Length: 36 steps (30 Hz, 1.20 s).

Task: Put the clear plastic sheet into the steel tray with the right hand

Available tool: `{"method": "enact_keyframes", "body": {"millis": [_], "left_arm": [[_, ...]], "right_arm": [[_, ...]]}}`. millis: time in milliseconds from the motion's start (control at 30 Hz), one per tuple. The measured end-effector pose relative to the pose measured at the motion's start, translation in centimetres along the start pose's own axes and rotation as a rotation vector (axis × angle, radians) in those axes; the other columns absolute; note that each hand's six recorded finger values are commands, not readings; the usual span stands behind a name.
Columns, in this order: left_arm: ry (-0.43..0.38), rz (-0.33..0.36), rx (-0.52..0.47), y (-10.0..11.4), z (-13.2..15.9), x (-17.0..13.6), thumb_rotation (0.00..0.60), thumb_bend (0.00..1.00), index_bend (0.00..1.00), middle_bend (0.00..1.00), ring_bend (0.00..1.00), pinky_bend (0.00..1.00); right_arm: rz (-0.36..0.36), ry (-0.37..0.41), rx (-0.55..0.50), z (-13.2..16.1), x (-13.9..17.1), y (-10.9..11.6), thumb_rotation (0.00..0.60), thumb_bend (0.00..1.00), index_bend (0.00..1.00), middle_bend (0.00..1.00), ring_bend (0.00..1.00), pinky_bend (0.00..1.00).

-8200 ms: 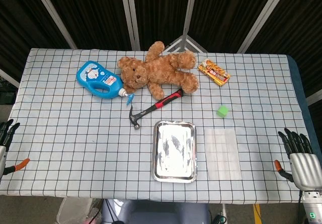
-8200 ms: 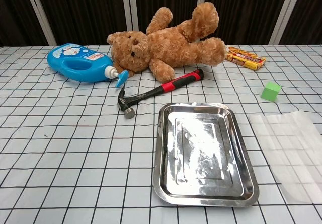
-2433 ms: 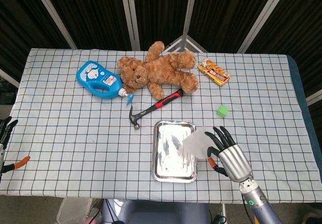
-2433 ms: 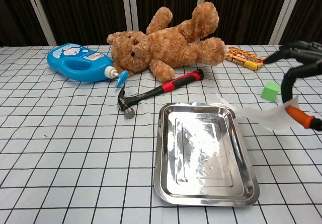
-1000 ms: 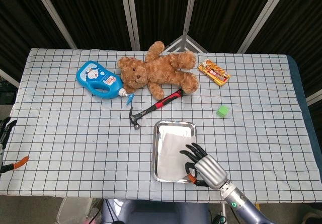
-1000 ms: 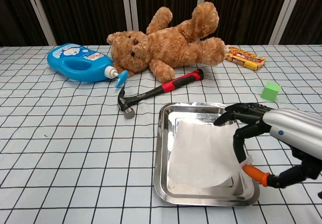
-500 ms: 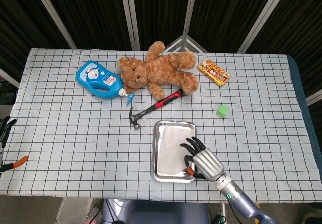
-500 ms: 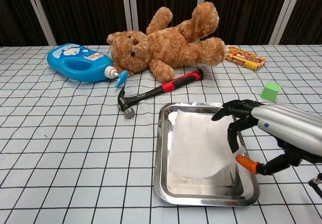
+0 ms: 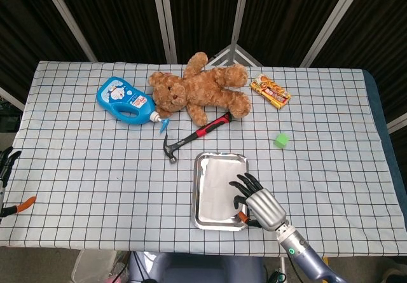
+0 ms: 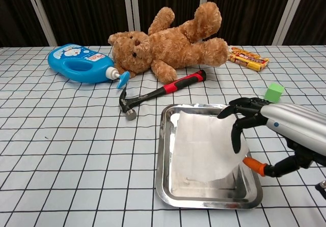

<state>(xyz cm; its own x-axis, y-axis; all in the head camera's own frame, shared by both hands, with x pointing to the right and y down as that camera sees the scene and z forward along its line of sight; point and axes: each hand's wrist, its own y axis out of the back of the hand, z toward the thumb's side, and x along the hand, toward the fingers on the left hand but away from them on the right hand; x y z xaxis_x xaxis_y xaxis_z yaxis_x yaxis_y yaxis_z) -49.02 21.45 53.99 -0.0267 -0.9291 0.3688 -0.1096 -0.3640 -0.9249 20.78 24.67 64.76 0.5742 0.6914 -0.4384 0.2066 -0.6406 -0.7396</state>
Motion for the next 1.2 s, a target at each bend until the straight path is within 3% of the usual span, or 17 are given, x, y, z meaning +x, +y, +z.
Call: {"method": "enact_keyframes", "body": {"millis": [433, 600, 733, 933, 1200], "left_arm": [[-0.002, -0.002, -0.006, 0.0, 0.0, 0.0, 0.6, 0.0, 0.0, 0.0, 0.0, 0.0], [-0.006, -0.003, -0.005, 0.1, 0.0, -0.1, 0.6, 0.0, 0.0, 0.0, 0.0, 0.0], [-0.008, -0.001, -0.005, 0.1, 0.0, -0.2, 0.6, 0.0, 0.0, 0.0, 0.0, 0.0], [-0.016, -0.003, 0.005, 0.0, 0.1, -0.3, 0.6, 0.0, 0.0, 0.0, 0.0, 0.0], [-0.025, -0.005, 0.021, -0.2, 0.4, -0.6, 0.6, 0.0, 0.0, 0.0, 0.0, 0.0]], "right_arm": [[-0.015, 0.009, 0.003, 1.0, 1.0, 0.4, 0.6, 0.39, 0.25, 0.14, 0.0, 0.0], [-0.051, -0.001, 0.024, 0.5, 2.0, 1.9, 0.6, 0.39, 0.25, 0.13, 0.0, 0.0], [-0.092, -0.038, 0.086, -1.2, 3.4, 4.0, 0.6, 0.39, 0.18, 0.09, 0.0, 0.0], [-0.16, -0.195, 0.21, -5.7, 7.7, 8.1, 0.6, 0.39, 0.02, 0.0, 0.0, 0.0], [-0.209, -0.492, 0.329, -11.8, 15.2, 12.4, 0.6, 0.39, 0.0, 0.0, 0.0, 0.0]]}}
